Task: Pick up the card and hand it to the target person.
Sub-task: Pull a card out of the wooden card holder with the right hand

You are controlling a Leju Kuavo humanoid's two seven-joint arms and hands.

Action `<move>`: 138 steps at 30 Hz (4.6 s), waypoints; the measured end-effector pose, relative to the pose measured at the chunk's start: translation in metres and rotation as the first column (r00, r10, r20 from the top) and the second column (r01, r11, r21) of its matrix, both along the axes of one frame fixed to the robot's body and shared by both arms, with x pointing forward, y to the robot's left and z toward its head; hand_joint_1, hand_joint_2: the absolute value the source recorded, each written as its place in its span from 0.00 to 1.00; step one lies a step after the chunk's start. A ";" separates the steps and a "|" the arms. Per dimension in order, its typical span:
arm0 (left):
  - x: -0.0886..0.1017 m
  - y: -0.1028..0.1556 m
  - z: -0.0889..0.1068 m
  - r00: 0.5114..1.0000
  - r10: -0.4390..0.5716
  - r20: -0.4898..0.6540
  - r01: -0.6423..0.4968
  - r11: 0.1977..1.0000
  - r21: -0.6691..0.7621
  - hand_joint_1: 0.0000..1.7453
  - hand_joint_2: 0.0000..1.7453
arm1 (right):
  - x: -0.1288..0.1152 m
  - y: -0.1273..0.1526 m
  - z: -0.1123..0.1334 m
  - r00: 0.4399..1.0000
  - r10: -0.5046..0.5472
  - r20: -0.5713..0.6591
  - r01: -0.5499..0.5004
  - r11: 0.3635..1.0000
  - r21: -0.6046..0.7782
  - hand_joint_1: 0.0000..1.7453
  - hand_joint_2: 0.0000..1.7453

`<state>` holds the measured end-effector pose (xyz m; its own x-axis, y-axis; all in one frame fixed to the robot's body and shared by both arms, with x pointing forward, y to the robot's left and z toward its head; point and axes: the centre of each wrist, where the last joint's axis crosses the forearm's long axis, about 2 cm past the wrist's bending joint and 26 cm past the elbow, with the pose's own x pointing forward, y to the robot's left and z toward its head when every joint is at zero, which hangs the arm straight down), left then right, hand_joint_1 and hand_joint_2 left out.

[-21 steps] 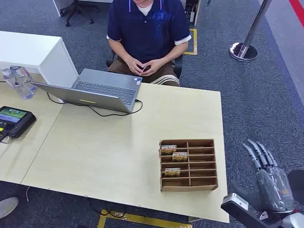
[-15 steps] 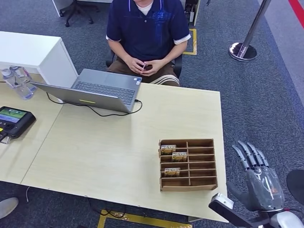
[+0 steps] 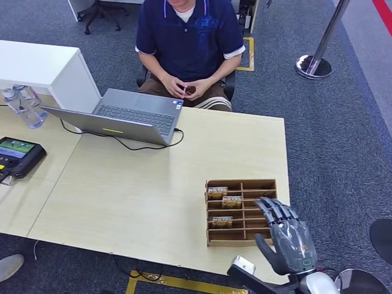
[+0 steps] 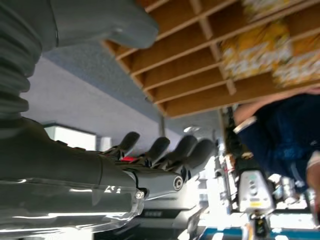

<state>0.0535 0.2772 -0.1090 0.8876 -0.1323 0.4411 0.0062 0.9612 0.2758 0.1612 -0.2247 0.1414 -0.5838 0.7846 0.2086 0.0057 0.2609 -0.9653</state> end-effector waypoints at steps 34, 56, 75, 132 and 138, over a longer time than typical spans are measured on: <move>0.000 -0.003 0.000 1.000 0.025 -0.009 -0.025 1.000 0.000 0.00 1.00 | 0.032 0.031 -0.013 0.982 0.182 -0.047 -0.185 0.980 -0.077 0.54 1.00; -0.001 -0.003 0.000 0.999 0.033 -0.009 -0.033 0.999 -0.001 0.00 1.00 | 0.042 0.031 -0.016 0.982 0.180 -0.054 -0.183 0.980 -0.075 0.75 1.00; -0.001 -0.003 0.000 0.999 0.031 -0.010 -0.031 1.000 -0.001 0.00 1.00 | 0.049 0.034 -0.019 0.979 0.189 -0.081 -0.194 0.978 -0.072 0.66 1.00; -0.001 -0.003 0.000 0.999 0.033 -0.020 -0.033 0.999 0.001 0.00 1.00 | 0.064 0.034 -0.016 0.966 0.224 -0.133 -0.231 0.972 -0.041 0.61 1.00; -0.001 -0.003 0.000 0.999 0.034 -0.021 -0.034 0.999 0.002 0.00 1.00 | 0.064 0.033 -0.016 0.965 0.223 -0.135 -0.231 0.972 -0.045 0.68 1.00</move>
